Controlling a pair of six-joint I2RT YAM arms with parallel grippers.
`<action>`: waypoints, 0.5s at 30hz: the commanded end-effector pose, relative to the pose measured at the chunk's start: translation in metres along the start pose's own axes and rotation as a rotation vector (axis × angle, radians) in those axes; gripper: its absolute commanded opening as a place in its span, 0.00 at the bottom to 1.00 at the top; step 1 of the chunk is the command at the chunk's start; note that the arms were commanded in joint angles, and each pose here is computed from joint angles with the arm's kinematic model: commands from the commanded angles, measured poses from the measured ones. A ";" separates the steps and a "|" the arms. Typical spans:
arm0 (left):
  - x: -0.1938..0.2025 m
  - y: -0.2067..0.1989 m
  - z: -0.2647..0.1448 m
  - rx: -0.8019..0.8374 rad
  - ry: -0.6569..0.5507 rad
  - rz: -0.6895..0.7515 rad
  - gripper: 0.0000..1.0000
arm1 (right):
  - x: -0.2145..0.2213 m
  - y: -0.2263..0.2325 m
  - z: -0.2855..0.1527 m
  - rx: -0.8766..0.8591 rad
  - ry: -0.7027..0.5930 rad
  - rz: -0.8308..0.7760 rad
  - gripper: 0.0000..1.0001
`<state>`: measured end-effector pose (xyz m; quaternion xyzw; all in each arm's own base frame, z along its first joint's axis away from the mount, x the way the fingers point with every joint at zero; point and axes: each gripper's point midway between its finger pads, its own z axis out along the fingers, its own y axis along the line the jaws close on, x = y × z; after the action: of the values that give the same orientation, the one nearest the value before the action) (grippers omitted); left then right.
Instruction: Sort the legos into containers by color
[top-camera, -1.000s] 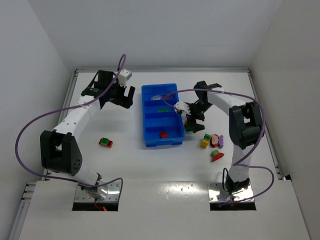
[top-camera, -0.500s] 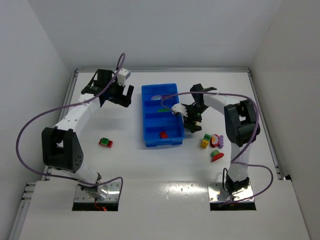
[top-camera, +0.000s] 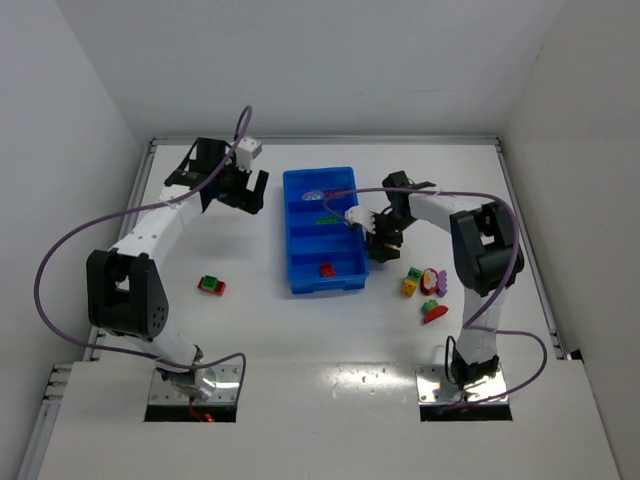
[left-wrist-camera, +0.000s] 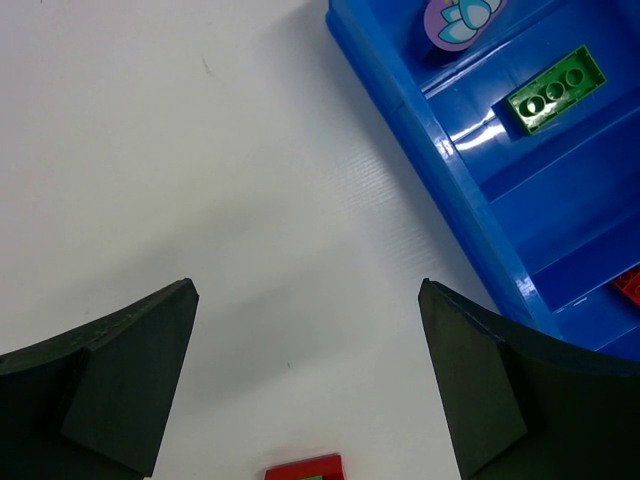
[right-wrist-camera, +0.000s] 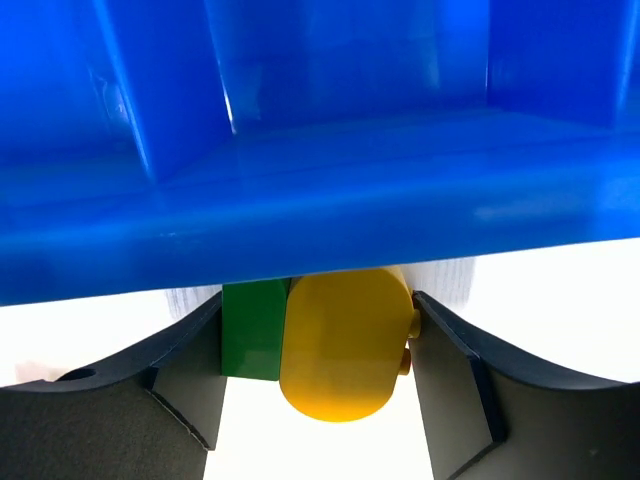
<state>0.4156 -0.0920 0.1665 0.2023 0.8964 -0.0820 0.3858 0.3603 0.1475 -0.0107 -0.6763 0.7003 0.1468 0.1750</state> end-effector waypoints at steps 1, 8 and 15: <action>-0.021 0.005 -0.004 -0.002 -0.056 0.003 1.00 | -0.024 -0.012 -0.020 0.075 -0.085 -0.001 0.42; -0.025 -0.021 -0.027 0.146 -0.123 -0.017 1.00 | -0.026 -0.004 -0.065 0.147 -0.128 0.089 0.33; -0.027 -0.078 -0.059 0.455 -0.164 -0.094 1.00 | -0.061 -0.010 -0.146 0.401 -0.258 0.045 0.33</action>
<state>0.3823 -0.1256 0.1975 0.2206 0.8629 -0.2183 0.3988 0.3592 0.1238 0.1133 -0.6058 0.7195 0.0898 0.3276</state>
